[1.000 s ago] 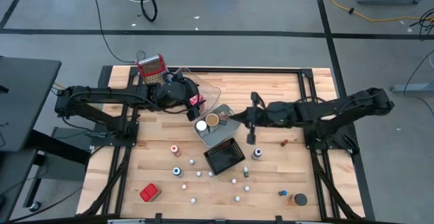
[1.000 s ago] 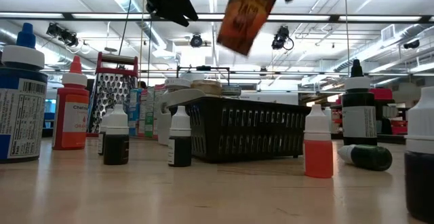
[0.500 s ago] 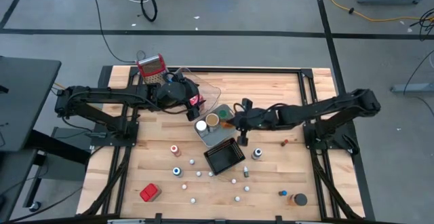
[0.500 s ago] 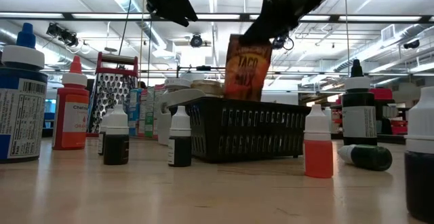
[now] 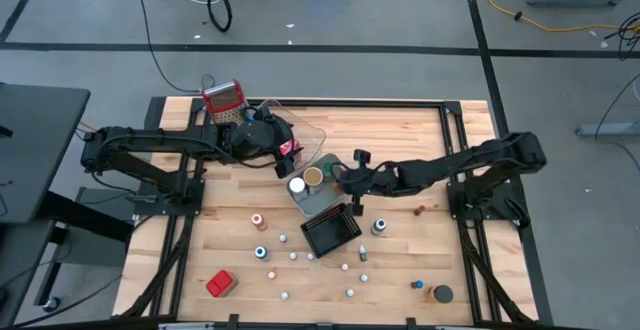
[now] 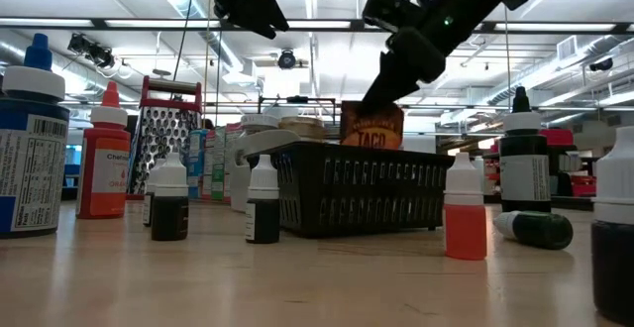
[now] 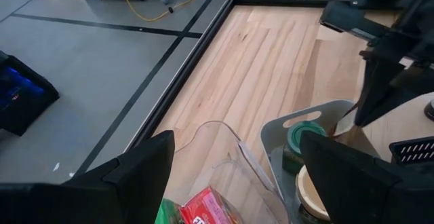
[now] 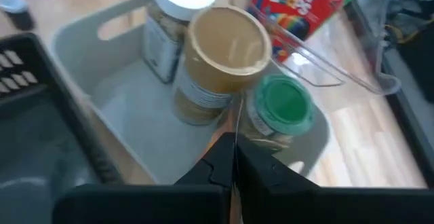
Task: Pick & Place Kitchen Items
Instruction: Put the orange seasoning pack into the white bin
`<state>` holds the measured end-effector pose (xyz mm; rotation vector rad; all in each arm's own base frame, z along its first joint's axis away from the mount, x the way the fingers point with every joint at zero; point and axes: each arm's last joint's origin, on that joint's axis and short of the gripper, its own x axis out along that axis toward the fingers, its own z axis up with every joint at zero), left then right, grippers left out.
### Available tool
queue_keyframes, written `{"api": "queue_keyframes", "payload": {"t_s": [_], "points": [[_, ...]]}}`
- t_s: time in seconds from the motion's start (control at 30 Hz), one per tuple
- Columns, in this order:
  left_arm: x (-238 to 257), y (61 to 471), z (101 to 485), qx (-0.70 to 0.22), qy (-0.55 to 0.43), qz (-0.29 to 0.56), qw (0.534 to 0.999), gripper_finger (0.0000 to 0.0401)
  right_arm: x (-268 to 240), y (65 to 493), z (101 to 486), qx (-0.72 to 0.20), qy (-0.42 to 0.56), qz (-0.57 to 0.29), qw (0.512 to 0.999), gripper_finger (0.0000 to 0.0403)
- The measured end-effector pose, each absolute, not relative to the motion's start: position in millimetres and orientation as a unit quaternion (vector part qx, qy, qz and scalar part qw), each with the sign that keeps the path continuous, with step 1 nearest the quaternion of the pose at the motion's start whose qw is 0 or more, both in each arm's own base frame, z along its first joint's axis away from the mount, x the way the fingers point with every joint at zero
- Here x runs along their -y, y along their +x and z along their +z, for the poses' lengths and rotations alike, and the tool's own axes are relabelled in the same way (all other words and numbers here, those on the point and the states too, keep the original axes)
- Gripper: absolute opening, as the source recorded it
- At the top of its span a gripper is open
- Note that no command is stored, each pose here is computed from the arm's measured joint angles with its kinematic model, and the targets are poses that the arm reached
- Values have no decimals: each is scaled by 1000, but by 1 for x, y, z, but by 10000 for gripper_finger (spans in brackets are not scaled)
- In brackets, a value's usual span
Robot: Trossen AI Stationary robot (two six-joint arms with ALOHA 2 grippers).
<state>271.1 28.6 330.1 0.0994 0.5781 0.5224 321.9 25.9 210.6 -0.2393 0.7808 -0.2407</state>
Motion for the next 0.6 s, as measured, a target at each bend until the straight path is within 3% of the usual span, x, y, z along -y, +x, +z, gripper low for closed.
{"api": "queue_keyframes", "payload": {"t_s": [0.43, 0.6], "points": [[-29, 271, 330, -282, 49, 254, 924, 327, -25, 327, 207, -374, -128, -96, 913, 20], [-29, 271, 330, -282, 48, 255, 924, 327, -25, 327, 207, -375, -129, -94, 913, 39]]}}
